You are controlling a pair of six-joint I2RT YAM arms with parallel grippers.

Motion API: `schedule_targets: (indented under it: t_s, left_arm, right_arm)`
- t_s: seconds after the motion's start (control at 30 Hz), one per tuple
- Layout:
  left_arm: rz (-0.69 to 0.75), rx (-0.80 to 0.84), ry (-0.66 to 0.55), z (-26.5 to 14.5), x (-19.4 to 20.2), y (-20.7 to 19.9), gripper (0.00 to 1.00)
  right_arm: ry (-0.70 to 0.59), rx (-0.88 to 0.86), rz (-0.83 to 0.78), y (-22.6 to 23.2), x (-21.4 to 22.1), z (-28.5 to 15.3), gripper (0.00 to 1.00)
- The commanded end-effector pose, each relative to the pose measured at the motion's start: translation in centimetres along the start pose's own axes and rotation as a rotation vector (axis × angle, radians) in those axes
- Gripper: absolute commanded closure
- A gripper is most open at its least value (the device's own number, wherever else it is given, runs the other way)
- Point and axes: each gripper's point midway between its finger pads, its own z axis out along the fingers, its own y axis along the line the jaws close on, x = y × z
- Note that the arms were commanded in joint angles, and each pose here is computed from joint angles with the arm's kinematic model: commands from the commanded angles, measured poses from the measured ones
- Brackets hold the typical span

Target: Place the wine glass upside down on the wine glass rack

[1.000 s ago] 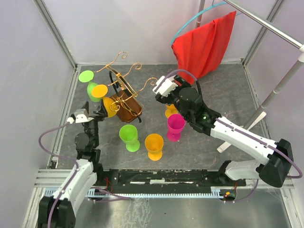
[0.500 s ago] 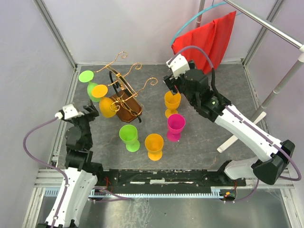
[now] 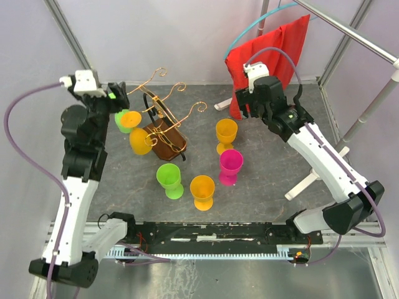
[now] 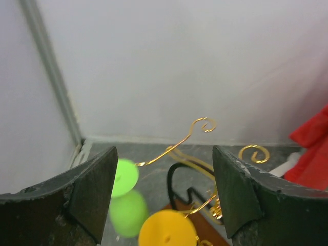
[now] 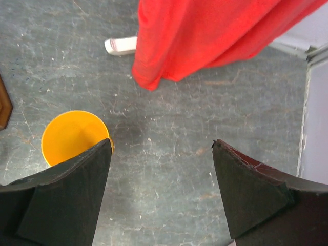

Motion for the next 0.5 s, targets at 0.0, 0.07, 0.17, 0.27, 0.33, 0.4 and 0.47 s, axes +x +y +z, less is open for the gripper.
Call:
schedule_targets:
  t_s: [0.0, 0.07, 0.17, 0.27, 0.33, 0.4, 0.47]
  left_arm:
    - [0.031, 0.324, -0.058, 0.9, -4.4, -5.9, 0.20]
    - [0.010, 0.423, -0.060, 1.2, -5.0, -7.9, 0.21]
    - [0.002, 0.521, -0.048, 1.5, -4.9, -10.4, 0.22]
    - [0.021, 0.576, -0.042, 1.8, -4.4, -12.6, 0.21]
    - [0.027, 0.617, -0.038, 1.9, -4.2, -14.3, 0.20]
    - [0.026, 0.663, -0.032, 1.9, -4.1, -16.3, 0.20]
    - [0.041, 0.715, -0.026, 1.4, -3.8, -18.9, 0.20]
  right_arm:
    - [0.045, -0.012, 0.089, -0.7, 1.2, 0.0, 0.13]
    - [0.062, -0.016, 0.106, -1.0, 1.8, 0.1, 0.12]
    - [0.077, -0.036, 0.122, -0.9, 2.3, 0.2, 0.12]
    - [0.071, -0.081, 0.141, -0.1, 2.1, 0.3, 0.13]
    - [0.073, -0.107, 0.145, 0.3, 1.9, 0.3, 0.13]
    - [0.084, -0.110, 0.142, 0.4, 1.8, 0.5, 0.13]
    - [0.098, -0.094, 0.132, 0.1, 1.9, 0.4, 0.13]
